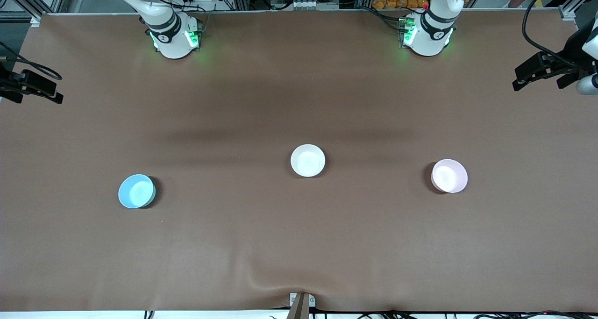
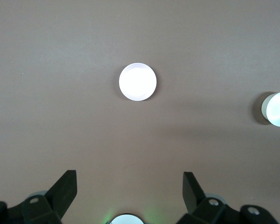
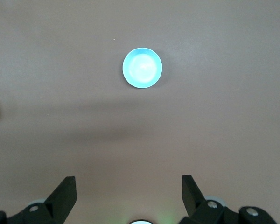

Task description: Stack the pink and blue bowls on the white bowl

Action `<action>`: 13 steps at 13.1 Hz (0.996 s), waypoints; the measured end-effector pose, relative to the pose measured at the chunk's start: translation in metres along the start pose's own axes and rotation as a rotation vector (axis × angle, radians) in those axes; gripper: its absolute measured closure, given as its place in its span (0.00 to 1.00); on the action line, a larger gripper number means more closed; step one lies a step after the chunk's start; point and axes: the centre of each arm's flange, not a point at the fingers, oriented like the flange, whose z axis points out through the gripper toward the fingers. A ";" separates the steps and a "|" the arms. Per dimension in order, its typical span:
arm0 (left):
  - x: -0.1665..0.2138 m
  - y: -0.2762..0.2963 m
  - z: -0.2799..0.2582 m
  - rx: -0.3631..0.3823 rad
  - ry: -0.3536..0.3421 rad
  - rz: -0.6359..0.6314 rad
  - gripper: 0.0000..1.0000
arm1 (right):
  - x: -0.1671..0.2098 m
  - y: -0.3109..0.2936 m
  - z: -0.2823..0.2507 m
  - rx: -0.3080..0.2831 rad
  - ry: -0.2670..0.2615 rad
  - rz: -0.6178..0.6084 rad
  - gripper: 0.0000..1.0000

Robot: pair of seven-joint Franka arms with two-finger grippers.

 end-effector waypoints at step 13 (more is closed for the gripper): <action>0.003 -0.013 0.005 0.000 -0.012 -0.025 0.00 | 0.000 -0.001 0.002 0.000 -0.005 -0.001 0.00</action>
